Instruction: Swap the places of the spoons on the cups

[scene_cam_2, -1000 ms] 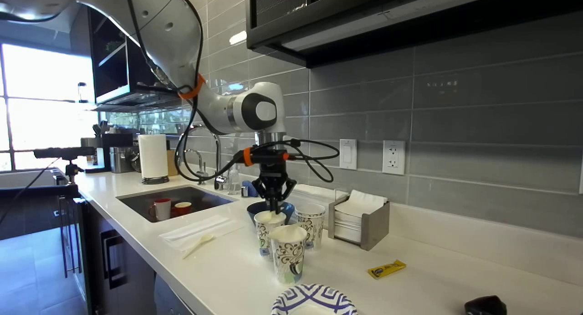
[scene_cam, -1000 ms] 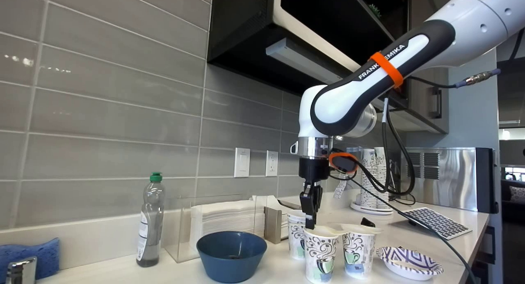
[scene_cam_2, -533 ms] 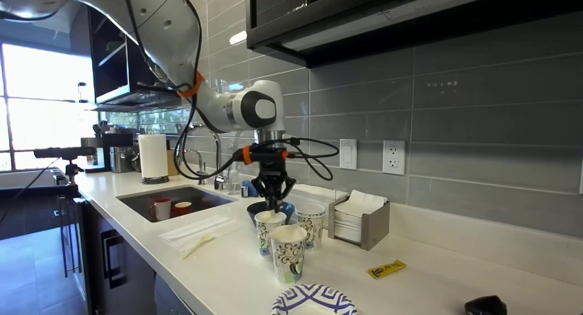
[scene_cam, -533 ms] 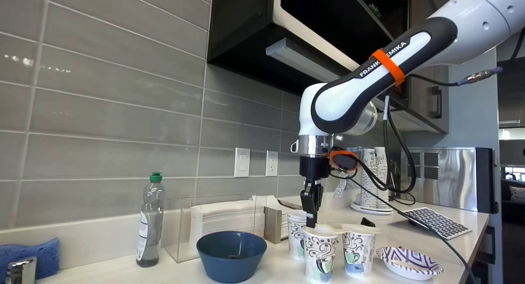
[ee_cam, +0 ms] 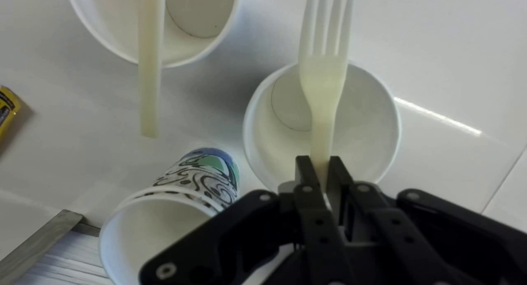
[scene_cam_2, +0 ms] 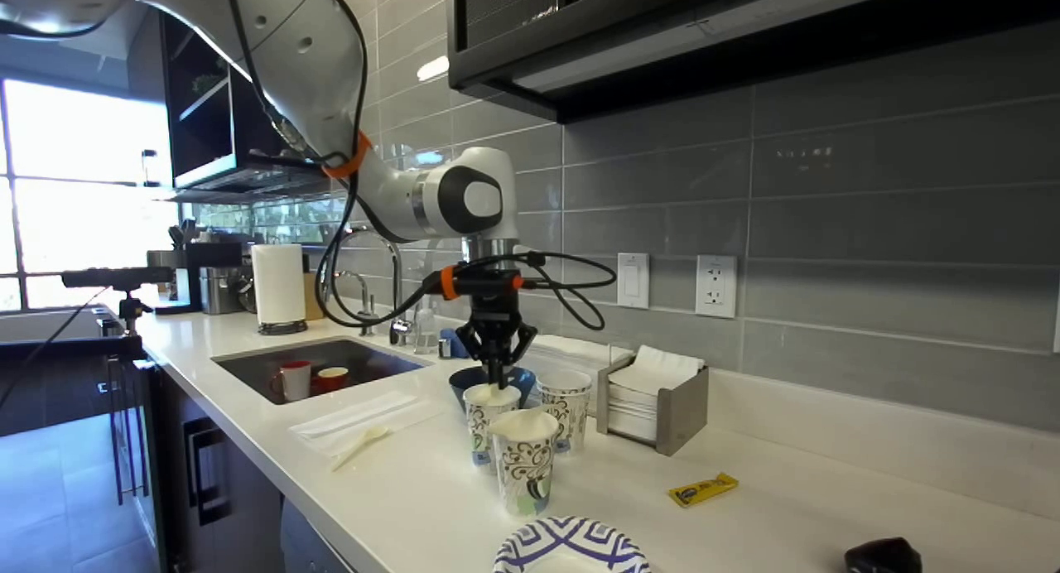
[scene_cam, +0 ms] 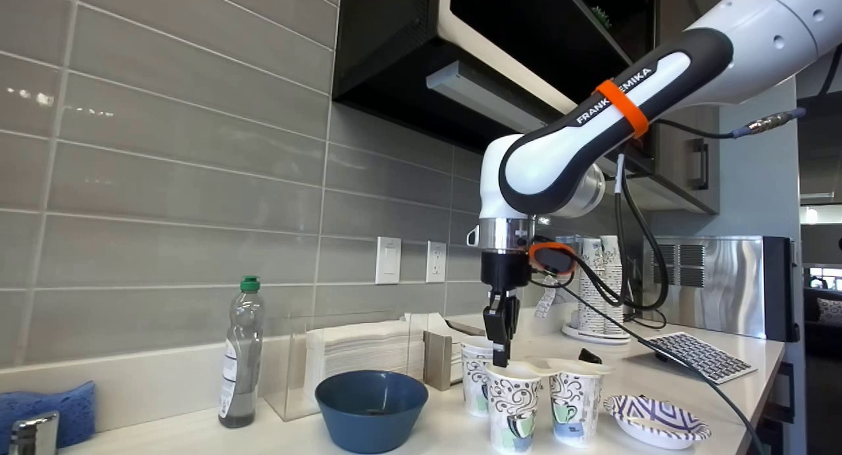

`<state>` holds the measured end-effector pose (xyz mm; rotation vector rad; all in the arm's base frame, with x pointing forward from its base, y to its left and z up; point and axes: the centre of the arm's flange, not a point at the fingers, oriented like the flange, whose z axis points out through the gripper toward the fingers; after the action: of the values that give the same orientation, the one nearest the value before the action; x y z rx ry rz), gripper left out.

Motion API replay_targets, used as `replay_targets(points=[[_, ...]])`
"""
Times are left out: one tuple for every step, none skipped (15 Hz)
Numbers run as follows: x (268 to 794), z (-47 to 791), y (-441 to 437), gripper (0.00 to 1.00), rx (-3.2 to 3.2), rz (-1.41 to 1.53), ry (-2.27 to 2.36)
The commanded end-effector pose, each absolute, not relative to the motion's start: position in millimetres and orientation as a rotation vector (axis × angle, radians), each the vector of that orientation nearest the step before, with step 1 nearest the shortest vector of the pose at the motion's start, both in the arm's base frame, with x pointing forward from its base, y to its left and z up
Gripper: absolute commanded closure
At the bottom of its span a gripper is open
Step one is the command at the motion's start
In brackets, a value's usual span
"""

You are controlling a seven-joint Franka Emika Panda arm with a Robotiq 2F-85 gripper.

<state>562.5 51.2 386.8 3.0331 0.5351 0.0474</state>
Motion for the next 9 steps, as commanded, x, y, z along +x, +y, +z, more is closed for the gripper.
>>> replay_targets(points=[[562.6,387.8,52.5,0.63,3.053,0.028,0.529],[562.7,387.6,52.5,0.62,3.053,0.029,0.53],[562.7,387.9,52.6,0.56,3.053,0.031,0.531],[562.9,388.6,52.6,0.49,3.051,0.033,0.53],[562.8,389.8,52.8,0.41,3.049,0.034,0.53],[562.6,390.6,53.0,0.35,3.047,0.033,0.53],[561.5,392.0,53.2,0.29,3.045,0.034,0.529],[560.6,393.1,53.5,0.2,3.041,0.032,0.526],[559.1,395.6,54.1,0.14,3.039,0.036,0.524]])
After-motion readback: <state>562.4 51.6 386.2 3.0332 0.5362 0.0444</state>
